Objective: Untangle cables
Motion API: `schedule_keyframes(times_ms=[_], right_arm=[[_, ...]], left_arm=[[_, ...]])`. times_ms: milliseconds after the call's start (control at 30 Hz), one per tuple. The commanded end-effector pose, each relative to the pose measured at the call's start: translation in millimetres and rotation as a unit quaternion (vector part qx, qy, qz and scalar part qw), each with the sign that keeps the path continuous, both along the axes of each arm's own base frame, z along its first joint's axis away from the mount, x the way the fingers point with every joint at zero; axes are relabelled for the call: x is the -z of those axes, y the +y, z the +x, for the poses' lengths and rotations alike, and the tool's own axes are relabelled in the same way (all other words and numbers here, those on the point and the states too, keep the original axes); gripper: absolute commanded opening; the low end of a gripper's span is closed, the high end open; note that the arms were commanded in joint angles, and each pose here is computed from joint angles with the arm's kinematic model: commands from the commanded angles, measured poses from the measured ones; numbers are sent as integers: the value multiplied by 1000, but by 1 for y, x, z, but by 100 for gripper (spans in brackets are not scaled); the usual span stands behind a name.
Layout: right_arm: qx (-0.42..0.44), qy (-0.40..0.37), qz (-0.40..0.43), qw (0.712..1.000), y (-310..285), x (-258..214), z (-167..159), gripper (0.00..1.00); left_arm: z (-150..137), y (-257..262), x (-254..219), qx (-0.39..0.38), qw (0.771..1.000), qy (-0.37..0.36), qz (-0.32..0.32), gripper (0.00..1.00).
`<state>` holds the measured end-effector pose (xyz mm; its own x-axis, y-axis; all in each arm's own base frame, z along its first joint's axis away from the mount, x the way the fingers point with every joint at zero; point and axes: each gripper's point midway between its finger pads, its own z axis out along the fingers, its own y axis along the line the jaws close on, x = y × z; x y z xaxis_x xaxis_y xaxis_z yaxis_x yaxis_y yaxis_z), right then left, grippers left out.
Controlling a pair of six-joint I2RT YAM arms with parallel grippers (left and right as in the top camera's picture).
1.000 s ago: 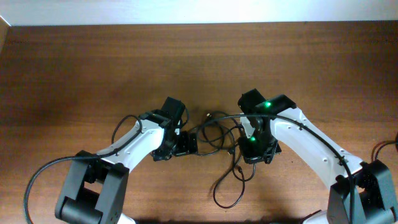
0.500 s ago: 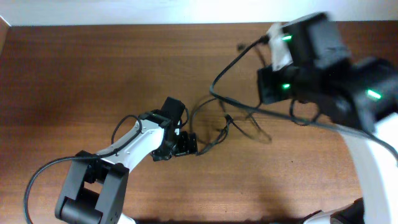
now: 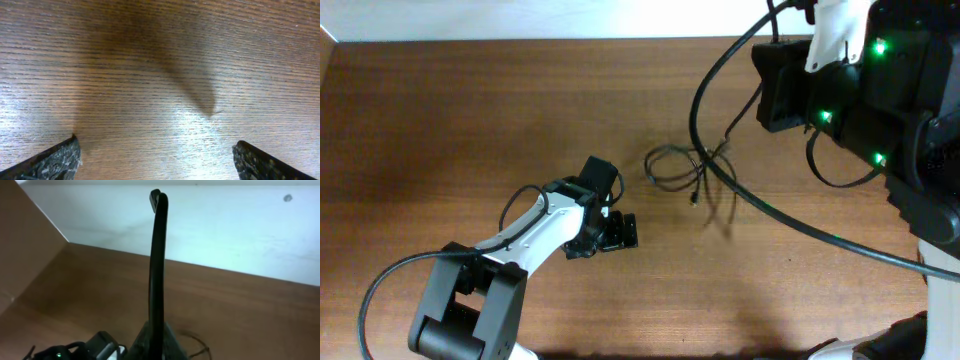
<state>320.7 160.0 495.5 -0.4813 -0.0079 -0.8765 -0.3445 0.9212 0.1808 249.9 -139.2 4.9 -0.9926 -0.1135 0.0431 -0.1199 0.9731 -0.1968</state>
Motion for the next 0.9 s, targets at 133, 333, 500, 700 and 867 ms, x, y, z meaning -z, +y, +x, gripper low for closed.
schedule_keyframes(times_ms=[133,333,500,700,867], right_arm=[[28,-2,-15,1000,-12,0,-1,4],[45,8,-31,998,-20,7,-1,4],[45,11,-33,998,-20,8,-2,4],[45,15,-35,998,-21,10,-3,4],[46,17,-37,998,-22,11,-4,4]], left_arm=[[-19,17,10,70,997,25,36,99],[-19,17,10,70,997,25,36,99],[-19,17,10,70,997,25,36,99],[-25,-60,-17,105,975,35,-192,98],[-38,-117,-44,186,933,12,-306,99]])
